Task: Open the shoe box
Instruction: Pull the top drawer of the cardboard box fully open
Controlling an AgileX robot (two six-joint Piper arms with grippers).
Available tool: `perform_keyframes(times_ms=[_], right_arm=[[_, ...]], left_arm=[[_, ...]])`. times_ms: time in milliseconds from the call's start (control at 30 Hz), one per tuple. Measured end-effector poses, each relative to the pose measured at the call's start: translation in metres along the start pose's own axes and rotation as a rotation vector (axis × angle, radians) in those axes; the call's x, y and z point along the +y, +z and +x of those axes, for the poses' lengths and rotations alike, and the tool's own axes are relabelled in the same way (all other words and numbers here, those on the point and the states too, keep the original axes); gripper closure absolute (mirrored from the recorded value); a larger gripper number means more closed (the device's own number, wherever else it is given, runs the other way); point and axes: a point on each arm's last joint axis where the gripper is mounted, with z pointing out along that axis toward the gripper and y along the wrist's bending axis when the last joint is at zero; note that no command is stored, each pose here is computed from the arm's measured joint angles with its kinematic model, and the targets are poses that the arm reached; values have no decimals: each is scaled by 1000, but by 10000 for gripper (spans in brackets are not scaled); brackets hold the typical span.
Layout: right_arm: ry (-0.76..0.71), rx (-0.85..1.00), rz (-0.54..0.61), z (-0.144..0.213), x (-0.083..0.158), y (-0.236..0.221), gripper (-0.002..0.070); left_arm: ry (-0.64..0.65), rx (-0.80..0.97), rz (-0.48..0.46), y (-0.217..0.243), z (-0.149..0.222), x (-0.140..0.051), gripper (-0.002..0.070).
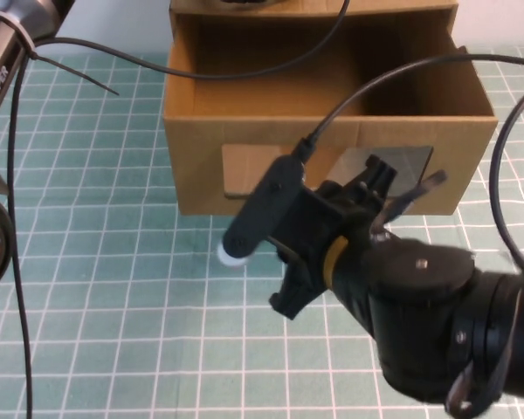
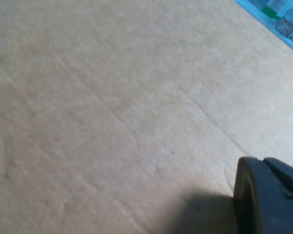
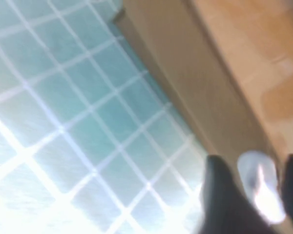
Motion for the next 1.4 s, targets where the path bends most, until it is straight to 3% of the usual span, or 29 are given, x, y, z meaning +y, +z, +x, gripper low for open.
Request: perform_keyframes(times_ms=[100,200,367,533,700,867,967,1167,1400], right_arm=[[27,20,-77,-13,-2,-7,300],[28,33,-198,-25,-5,-21,232],[-16,17,-390,-43,-21,-63,209],[-9,-131,-373,-59,-66,-118,217],[-49,-311,-126,-55,-131,-180,305],[-77,-269,108,-26,-175,-219,563],[-9,-208,175,-8,-190,-234,651],[142,-155,207,43,-199,-258,685],[321,-212,240,116,-179,-257,687]], left_arm=[[-10,-2,0,-1,-1,-1,680],[-24,-9,-2,-6,-3,-4,680],[7,23,-28,-30,-11,-14,680],[96,27,-79,-87,-29,-40,680],[159,-31,-278,-159,-45,-76,680],[180,-93,-425,-219,-44,-111,680],[194,-98,-477,-246,-34,-128,680],[170,19,-584,-278,20,-143,680],[63,177,-662,-282,137,-138,680]])
